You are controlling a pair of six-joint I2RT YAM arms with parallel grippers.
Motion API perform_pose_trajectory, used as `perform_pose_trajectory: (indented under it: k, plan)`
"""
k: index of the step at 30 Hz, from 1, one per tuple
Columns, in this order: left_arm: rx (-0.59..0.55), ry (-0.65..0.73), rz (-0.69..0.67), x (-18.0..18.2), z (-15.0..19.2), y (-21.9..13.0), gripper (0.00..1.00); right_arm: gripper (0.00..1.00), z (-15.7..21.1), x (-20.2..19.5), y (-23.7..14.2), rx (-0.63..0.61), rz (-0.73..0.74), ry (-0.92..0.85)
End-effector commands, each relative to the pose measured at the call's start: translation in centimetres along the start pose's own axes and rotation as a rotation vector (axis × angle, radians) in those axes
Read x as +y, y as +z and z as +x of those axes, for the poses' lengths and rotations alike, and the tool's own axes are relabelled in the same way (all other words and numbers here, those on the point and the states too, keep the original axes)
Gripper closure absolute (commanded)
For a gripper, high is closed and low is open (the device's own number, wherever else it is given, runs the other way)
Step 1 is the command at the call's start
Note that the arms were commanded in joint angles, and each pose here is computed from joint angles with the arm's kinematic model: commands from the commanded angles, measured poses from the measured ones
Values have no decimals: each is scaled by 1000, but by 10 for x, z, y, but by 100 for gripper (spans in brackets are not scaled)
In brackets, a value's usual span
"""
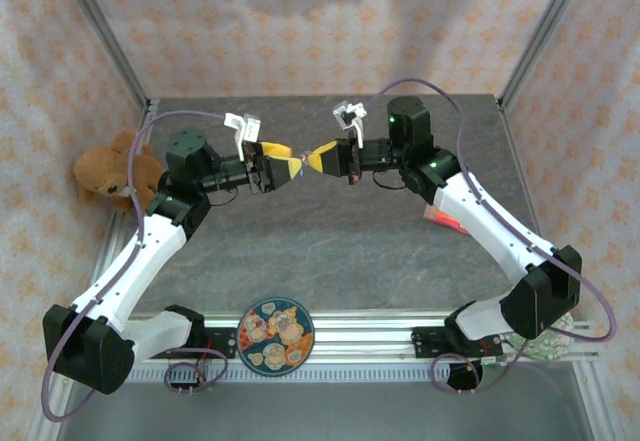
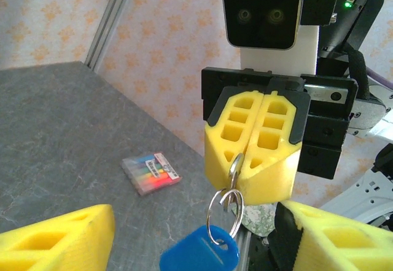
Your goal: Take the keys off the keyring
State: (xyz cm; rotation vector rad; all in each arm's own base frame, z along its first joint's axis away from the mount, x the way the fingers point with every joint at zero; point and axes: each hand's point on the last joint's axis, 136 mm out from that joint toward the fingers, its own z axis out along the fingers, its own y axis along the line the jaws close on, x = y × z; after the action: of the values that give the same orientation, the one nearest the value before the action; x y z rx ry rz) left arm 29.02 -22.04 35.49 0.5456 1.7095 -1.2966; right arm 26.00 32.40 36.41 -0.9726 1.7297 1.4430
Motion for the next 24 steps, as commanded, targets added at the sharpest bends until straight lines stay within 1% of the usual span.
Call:
perform_pose_trajectory:
  k: [1, 2, 4, 6, 10, 11, 13, 14, 16, 17, 18, 19, 21, 22, 24]
  plan:
    - [-7, 49, 77, -20, -12, 3, 37, 100, -12, 9, -3, -13, -32, -43]
    - [-8, 49, 83, -21, -13, 3, 40, 100, -12, 9, -3, -13, -34, -44]
    - [-7, 47, 90, -22, -13, 4, 43, 100, -12, 9, -3, -12, -35, -43]
    - [-8, 45, 105, -25, -14, 5, 49, 100, -13, 9, -2, -12, -37, -46]
    - [-16, 50, 106, -27, -16, 4, 50, 100, -12, 8, -1, -8, -39, -40]
    - [-16, 53, 109, -28, -17, 4, 53, 100, -12, 8, -1, -6, -40, -40]
    - [-14, 52, 113, -29, -17, 4, 60, 100, -12, 8, -2, -9, -37, -42]
    - [-11, 51, 117, -29, -16, 4, 66, 100, -13, 8, -2, -10, -36, -45]
    - [-9, 50, 117, -29, -16, 3, 72, 100, -14, 9, -2, -14, -34, -48]
    - [-11, 55, 117, -30, -16, 3, 78, 100, -15, 8, -2, -15, -31, -49]
    - [-13, 55, 116, -30, -16, 3, 83, 100, -15, 8, -2, -17, -28, -50]
    - [-14, 56, 114, -30, -16, 2, 84, 100, -15, 8, -2, -18, -27, -52]
    - [-18, 58, 112, -31, -16, 2, 92, 100, -16, 8, -3, -24, -22, -56]
    - [-20, 58, 111, -31, -16, 1, 93, 100, -16, 8, -3, -27, -15, -57]
    - [-33, 58, 109, -32, -19, 0, 99, 100, -17, 7, -5, -42, -5, -67]
